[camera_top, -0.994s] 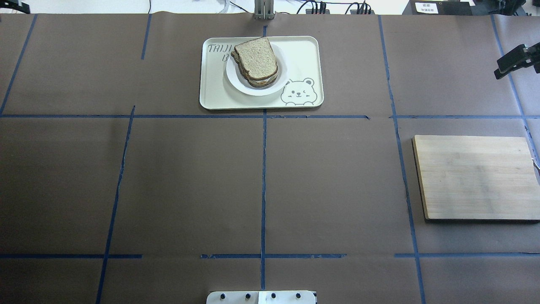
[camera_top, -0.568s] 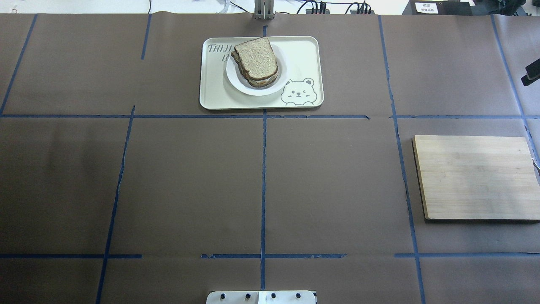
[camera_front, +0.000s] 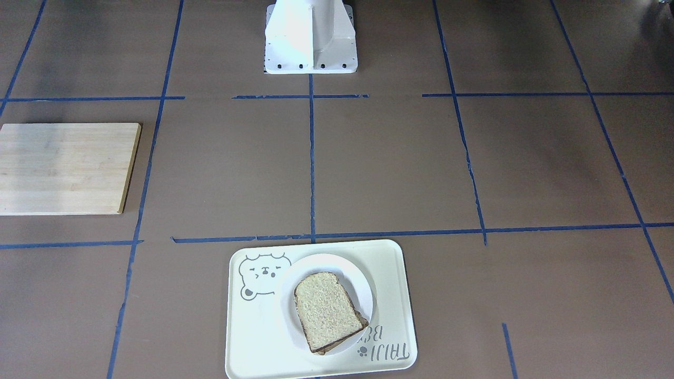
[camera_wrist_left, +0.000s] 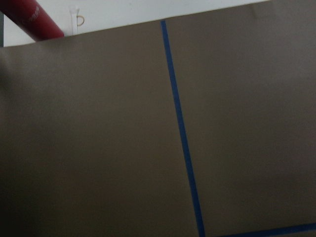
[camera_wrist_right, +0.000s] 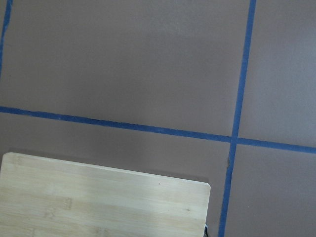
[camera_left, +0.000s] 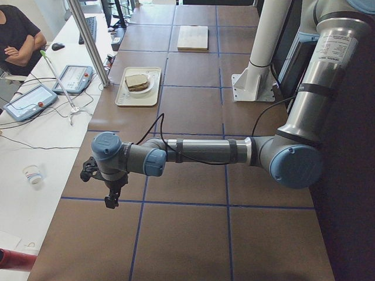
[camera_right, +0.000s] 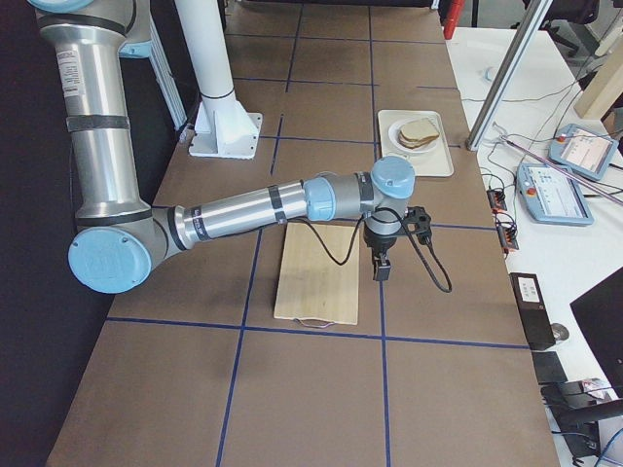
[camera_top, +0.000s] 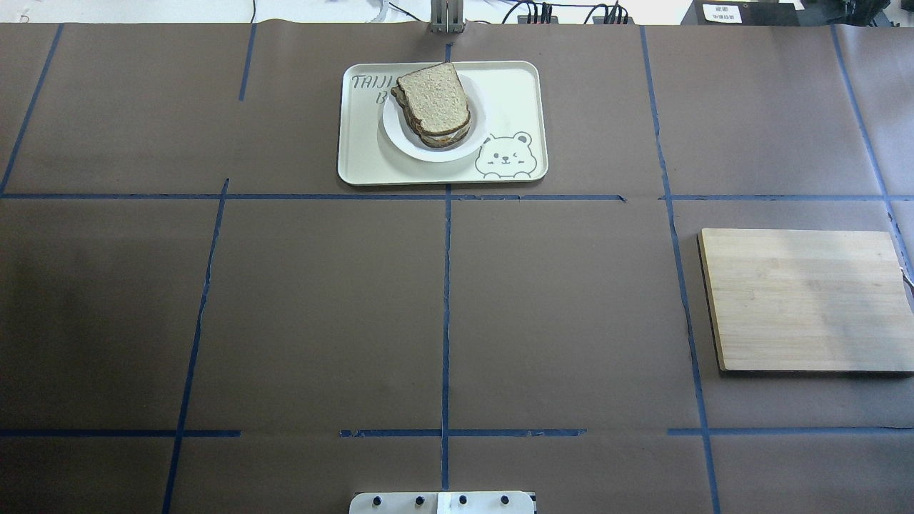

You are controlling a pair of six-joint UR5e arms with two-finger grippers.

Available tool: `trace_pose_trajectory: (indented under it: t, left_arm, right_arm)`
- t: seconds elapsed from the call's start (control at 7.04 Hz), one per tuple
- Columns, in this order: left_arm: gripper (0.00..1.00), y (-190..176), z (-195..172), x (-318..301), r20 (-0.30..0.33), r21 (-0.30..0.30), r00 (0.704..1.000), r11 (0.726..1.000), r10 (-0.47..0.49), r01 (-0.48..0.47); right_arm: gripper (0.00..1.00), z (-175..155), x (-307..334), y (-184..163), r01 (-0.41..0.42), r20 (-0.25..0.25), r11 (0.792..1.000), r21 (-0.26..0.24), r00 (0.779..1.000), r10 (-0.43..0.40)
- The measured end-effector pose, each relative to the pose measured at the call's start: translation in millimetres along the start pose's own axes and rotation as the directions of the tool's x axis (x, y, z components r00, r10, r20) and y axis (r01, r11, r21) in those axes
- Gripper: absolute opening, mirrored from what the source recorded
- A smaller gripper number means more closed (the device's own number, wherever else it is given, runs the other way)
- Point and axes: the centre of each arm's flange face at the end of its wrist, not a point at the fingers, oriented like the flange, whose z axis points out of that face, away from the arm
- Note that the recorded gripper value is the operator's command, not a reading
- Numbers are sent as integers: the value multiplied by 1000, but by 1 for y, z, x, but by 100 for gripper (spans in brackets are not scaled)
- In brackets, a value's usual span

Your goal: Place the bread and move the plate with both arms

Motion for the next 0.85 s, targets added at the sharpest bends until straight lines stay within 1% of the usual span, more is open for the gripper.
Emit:
trace_pose_trajectory:
  t: [0.14, 0.28, 0.43, 0.57, 0.85]
  left_arm:
    - [100, 43, 0, 2, -7, -44, 1000, 999, -27, 26]
    - [100, 91, 1, 6, -11, -66, 999, 997, -41, 40]
    - [100, 125, 1, 9, -13, -77, 999, 996, -50, 49]
    - [100, 143, 4, 9, -13, -87, 998, 994, -59, 58]
    - [100, 152, 6, 9, -15, -96, 998, 993, -67, 65]
  right_arm:
    - [100, 4, 9, 8, 1, -2, 1000, -8, 1000, -1]
    - [100, 7, 17, 15, -7, -2, 1000, -15, 1000, 7]
    - [100, 7, 28, 24, -28, 5, 999, -19, 1000, 28]
    - [100, 8, 39, 35, -49, 16, 999, -23, 999, 50]
    - [100, 15, 57, 52, -75, 28, 996, -42, 997, 76]
